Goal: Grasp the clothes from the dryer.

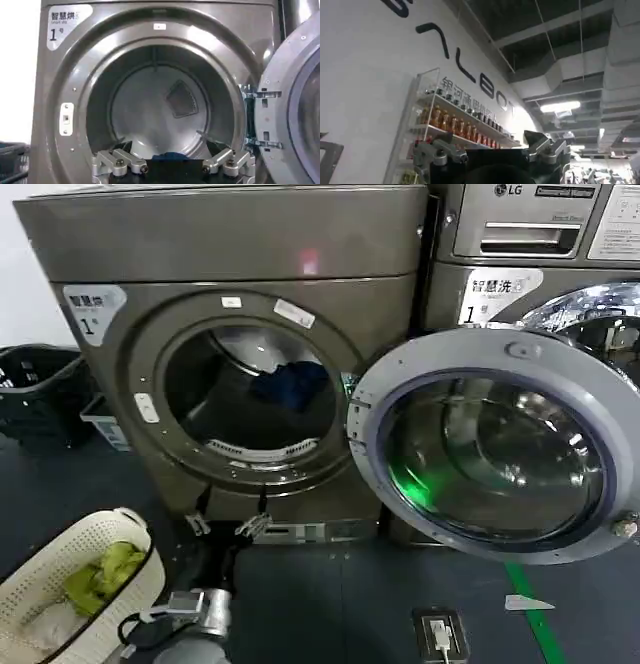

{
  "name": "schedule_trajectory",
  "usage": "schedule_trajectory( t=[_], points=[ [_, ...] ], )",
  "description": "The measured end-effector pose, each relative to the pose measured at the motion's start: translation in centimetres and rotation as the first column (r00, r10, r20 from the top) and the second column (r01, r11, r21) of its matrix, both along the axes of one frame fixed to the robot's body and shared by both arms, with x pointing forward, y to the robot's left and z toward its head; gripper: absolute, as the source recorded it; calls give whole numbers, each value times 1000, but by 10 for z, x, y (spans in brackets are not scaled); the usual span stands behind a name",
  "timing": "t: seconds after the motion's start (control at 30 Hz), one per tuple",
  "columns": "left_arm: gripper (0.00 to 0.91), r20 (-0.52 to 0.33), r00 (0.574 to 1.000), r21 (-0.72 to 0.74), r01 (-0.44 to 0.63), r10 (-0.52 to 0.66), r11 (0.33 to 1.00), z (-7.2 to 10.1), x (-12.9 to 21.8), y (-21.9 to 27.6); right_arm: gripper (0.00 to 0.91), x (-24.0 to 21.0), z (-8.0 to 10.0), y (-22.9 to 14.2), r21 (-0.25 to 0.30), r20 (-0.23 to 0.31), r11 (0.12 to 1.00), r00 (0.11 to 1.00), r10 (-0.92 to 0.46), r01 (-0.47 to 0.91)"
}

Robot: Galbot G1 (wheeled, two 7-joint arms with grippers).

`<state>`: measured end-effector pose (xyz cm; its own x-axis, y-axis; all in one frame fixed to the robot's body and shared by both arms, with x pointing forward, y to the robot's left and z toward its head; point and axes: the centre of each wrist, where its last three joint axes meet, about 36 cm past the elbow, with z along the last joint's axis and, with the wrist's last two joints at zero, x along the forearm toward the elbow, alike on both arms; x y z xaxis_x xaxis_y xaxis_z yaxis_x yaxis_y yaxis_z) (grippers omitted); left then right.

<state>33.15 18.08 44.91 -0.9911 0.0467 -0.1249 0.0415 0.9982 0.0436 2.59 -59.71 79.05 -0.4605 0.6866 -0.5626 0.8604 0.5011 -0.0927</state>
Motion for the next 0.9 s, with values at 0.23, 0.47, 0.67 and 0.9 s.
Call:
schedule_trajectory(
  t=[0.23, 0.47, 0.67, 0.9],
  points=[
    [907, 4, 1000, 1, -5, 5, 1000, 2, 1, 3, 907, 0, -1, 0, -18, 3, 1000, 1000, 3, -3],
    [907, 8, 1000, 1, -8, 8, 1000, 4, 0, 5, 907, 2, 2, 3, -38, -1, 999, 1000, 21, -21],
    [907, 13, 1000, 1, -13, 13, 1000, 6, 0, 7, 907, 2, 3, 3, -49, 7, 999, 1000, 22, -22],
    [907, 18, 1000, 1, -20, 20, 1000, 8, 3, 10, 907, 1, 2, 2, -49, 14, 999, 1000, 23, -22]
  ],
)
